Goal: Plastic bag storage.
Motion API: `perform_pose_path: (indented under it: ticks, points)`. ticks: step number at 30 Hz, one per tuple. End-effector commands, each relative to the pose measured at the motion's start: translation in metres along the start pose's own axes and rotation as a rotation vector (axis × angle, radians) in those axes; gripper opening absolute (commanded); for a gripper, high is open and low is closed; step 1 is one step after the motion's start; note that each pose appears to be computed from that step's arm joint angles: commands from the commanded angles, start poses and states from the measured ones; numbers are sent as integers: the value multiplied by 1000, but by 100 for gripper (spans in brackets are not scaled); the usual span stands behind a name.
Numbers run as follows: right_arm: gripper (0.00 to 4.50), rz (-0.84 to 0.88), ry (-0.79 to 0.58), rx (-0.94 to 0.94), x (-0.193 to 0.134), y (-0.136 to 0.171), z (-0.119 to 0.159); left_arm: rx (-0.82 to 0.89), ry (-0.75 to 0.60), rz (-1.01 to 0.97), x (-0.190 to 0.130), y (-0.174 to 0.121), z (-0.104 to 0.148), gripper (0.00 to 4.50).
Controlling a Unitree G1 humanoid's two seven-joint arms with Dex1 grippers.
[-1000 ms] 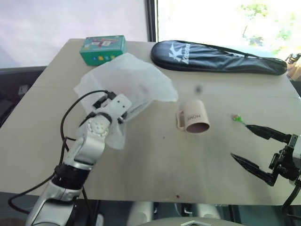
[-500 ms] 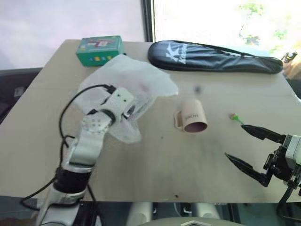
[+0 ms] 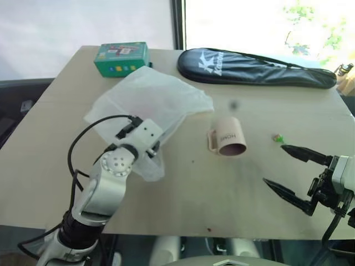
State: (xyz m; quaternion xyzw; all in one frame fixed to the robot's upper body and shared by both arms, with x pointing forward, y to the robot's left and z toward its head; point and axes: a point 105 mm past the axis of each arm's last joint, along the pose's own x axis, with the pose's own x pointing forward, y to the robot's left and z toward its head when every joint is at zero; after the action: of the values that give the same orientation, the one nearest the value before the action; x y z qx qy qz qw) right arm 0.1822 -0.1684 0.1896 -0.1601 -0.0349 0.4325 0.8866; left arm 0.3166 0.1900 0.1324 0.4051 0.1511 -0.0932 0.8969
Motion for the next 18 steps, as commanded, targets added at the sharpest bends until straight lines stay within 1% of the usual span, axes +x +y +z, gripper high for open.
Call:
perform_pose_path:
  ticks: [1, 2, 5, 7, 8, 10, 12, 13, 14, 16, 18]
  points:
    - [450, 17, -13, -19, 1, 2, 5, 53, 19, 75, 5, 7, -4, 447]
    - [450, 18, -12, -20, 2, 2, 5, 64, 21, 85, 8, 7, -5, 447]
    - [450, 18, -16, -20, 3, 3, 6, 66, 23, 116, 17, 8, -10, 365]
    - [450, 15, -20, -18, 5, 3, 7, 54, 10, 134, 21, 10, -9, 270]
    - [450, 13, -24, -16, 6, 3, 7, 40, -6, 147, 22, 13, -8, 213]
    - [450, 0, -37, -13, 11, 4, 9, 7, -20, 171, 26, 18, -10, 129]
    - [450, -22, -27, -32, 17, 4, 7, -72, -62, 193, 26, 27, -7, 37]
    - [450, -37, -3, -45, 22, 2, 4, -145, -105, 202, 25, 34, 1, 11]
    - [450, -49, 14, -54, 25, 1, 2, -194, -137, 207, 23, 39, 7, 3]
    - [450, -114, 49, -156, 33, -7, -2, -327, -253, 197, 15, 54, 30, 3]
    - [450, -178, 154, -244, 42, -19, -17, -439, -353, 124, 6, 61, 52, 3]
